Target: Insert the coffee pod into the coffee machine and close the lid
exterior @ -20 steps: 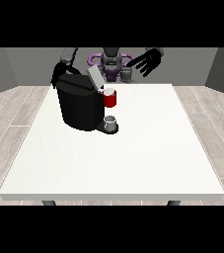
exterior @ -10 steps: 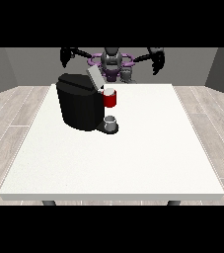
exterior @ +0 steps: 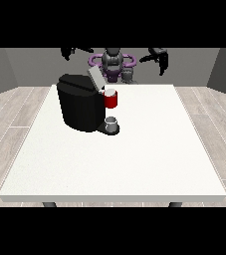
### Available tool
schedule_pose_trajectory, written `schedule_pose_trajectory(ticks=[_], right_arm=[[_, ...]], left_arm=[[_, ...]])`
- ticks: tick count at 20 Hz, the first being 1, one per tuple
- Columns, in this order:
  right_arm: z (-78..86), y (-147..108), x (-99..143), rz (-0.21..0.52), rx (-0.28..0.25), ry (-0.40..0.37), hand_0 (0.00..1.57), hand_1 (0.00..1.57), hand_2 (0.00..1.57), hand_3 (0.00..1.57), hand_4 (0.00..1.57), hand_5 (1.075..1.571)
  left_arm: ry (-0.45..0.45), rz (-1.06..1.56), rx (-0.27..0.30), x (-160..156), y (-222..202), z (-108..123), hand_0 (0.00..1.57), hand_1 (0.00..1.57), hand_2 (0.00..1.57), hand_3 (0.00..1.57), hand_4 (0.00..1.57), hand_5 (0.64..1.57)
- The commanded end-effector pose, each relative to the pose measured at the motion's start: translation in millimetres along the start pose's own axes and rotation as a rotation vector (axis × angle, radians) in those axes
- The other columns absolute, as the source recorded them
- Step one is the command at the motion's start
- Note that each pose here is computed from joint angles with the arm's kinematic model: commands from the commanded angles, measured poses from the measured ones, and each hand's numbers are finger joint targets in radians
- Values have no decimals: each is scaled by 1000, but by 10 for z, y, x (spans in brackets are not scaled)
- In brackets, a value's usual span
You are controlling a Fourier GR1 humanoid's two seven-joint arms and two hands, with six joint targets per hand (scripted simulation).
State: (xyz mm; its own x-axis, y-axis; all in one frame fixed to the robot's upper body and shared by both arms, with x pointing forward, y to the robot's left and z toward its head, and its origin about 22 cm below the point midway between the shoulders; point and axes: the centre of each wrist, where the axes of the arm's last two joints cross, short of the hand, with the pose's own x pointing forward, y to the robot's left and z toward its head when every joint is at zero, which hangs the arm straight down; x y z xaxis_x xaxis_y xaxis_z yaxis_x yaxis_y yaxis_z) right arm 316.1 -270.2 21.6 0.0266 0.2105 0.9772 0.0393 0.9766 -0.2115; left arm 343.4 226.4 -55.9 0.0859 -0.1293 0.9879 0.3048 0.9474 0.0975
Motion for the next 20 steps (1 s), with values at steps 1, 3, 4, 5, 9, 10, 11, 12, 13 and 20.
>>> schedule_pose_trajectory(ticks=[1,3,4,5,9,10,11,12,13,20], right_arm=[[-185,-153,149,-33,-40,-12,0,0,0,0,0,1571],[-180,78,49,-54,-38,51,0,0,0,0,175,1571],[-170,-470,25,-64,-73,29,0,0,0,0,0,1571],[-260,-95,195,-104,-24,36,0,0,0,0,0,1571],[-428,-46,284,-168,-31,46,0,0,0,0,129,1571],[-418,-238,242,-159,-45,106,0,0,0,0,97,1571],[-509,-425,406,-182,-56,22,0,0,0,0,176,1571],[-427,91,248,-176,-26,72,0,0,0,0,168,1571],[-562,-215,388,-164,-42,36,0,0,0,0,149,1571],[-612,-12,320,-138,23,5,0,0,0,0,0,1571]], left_arm=[[-48,24,-20,89,-16,45,0,0,0,0,385,1571],[-48,31,-30,41,-93,115,0,0,0,0,396,1571],[-75,10,-59,255,25,38,0,0,0,0,394,1571],[-93,2,-7,160,138,155,0,0,0,0,391,1571],[-117,-9,-3,212,-120,137,0,0,0,0,356,1571],[-89,-5,-25,278,-46,192,0,0,0,0,361,1571],[-158,-27,3,455,-20,78,0,0,0,0,356,1571],[-110,-8,16,447,22,137,0,0,0,0,346,1571],[-160,-31,3,443,-128,167,0,0,0,0,342,1571],[-219,-37,27,754,96,299,0,0,0,0,349,1571]])
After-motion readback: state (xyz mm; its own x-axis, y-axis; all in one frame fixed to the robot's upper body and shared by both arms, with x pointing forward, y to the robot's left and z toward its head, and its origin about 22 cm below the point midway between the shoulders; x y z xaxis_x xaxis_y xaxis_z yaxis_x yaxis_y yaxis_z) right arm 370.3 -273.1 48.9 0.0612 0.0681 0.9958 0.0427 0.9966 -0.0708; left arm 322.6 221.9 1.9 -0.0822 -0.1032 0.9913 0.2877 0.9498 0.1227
